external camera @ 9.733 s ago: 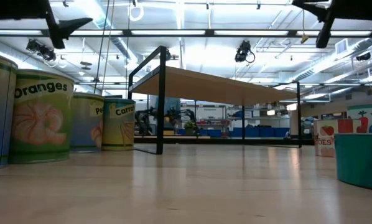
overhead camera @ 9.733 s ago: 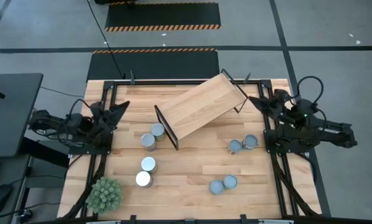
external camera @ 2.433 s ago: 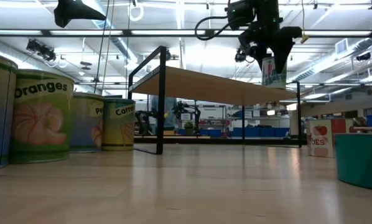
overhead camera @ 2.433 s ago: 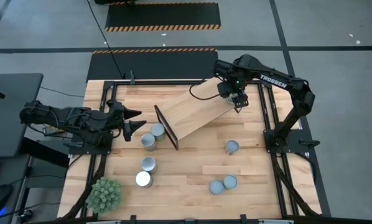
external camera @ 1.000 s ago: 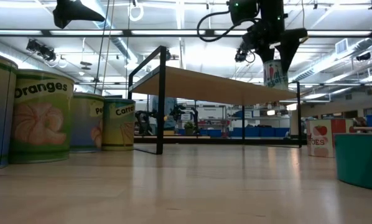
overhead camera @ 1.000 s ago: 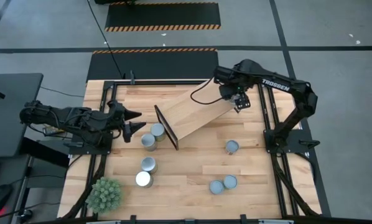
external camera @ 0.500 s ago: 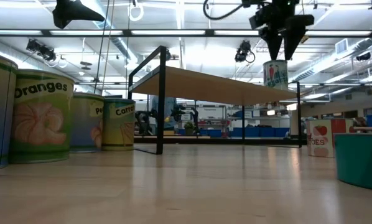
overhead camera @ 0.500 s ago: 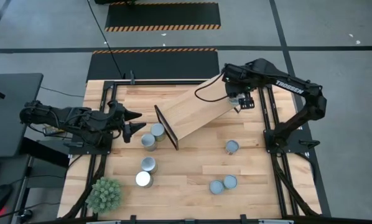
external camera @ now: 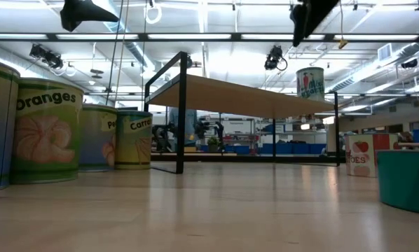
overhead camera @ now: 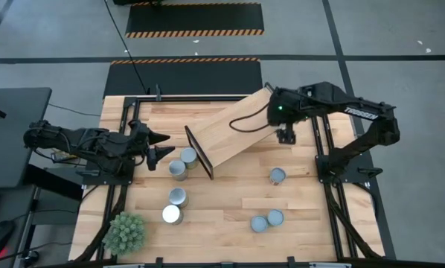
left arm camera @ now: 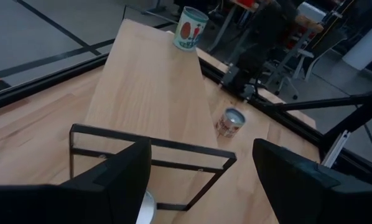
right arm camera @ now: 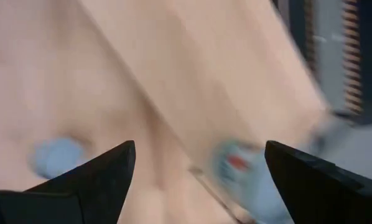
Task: Pick and place cans onto a shelf
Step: Put the canned diced tomatoes on the shelf
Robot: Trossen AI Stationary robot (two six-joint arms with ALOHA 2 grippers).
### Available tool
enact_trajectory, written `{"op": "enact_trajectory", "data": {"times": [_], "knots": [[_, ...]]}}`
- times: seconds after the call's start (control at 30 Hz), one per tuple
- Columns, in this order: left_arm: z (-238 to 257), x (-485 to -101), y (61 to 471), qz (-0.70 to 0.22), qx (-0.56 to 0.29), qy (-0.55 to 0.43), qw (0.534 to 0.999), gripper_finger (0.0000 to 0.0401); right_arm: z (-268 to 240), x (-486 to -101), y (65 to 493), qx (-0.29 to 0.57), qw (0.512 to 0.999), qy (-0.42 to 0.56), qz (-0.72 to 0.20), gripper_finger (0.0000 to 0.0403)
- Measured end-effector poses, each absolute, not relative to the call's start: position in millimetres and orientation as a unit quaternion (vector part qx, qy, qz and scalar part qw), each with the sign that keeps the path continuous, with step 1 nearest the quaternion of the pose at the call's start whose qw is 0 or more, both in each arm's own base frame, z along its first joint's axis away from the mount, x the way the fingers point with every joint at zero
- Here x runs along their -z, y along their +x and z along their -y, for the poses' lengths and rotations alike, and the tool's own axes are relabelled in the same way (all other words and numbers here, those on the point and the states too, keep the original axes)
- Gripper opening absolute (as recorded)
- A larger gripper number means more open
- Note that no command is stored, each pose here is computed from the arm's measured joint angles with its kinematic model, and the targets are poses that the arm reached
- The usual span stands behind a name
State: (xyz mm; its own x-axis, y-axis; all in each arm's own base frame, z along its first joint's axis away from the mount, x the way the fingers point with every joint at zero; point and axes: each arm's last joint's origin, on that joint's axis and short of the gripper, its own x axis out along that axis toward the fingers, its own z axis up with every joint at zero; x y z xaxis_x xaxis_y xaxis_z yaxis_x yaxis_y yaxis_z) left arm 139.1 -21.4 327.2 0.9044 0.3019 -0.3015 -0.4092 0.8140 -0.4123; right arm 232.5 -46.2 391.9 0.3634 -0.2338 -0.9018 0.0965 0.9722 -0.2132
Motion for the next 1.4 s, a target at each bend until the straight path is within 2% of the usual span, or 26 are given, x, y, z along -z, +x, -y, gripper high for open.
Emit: {"op": "enact_trajectory", "data": {"times": [0.1,0.23,0.43,0.6,0.9,1.2,1.4], "knots": [[21.4,-327.7,139.3,-0.109,-0.187,-0.241,0.946,0.0286,34.6,-391.1,240.7,0.054,0.841,-0.022,-0.537,0.0365],[21.4,-327.7,139.4,-0.109,-0.187,-0.241,0.946,0.0286,20.5,-383.5,249.6,0.034,0.834,0.014,-0.551,0.0365],[21.4,-327.5,139.3,-0.111,-0.187,-0.236,0.947,0.0286,-9.1,-363.4,252.5,-0.005,0.814,-0.011,-0.580,0.0363],[21.6,-327.3,139.1,-0.113,-0.184,-0.237,0.947,0.0286,-29.2,-341.2,248.7,-0.016,0.796,-0.019,-0.604,0.0351],[21.7,-327.0,139.1,-0.115,-0.184,-0.235,0.947,0.0286,-36.5,-300.9,239.5,0.002,0.814,0.044,-0.580,0.0350],[21.6,-326.3,138.9,-0.118,-0.185,-0.234,0.947,0.0286,-37.8,-240.7,231.9,-0.049,0.777,-0.032,-0.627,0.0381],[21.6,-326.2,138.8,-0.119,-0.185,-0.234,0.947,0.0286,-38.7,-223.2,235.9,-0.071,0.785,-0.059,-0.612,0.0390]]}}
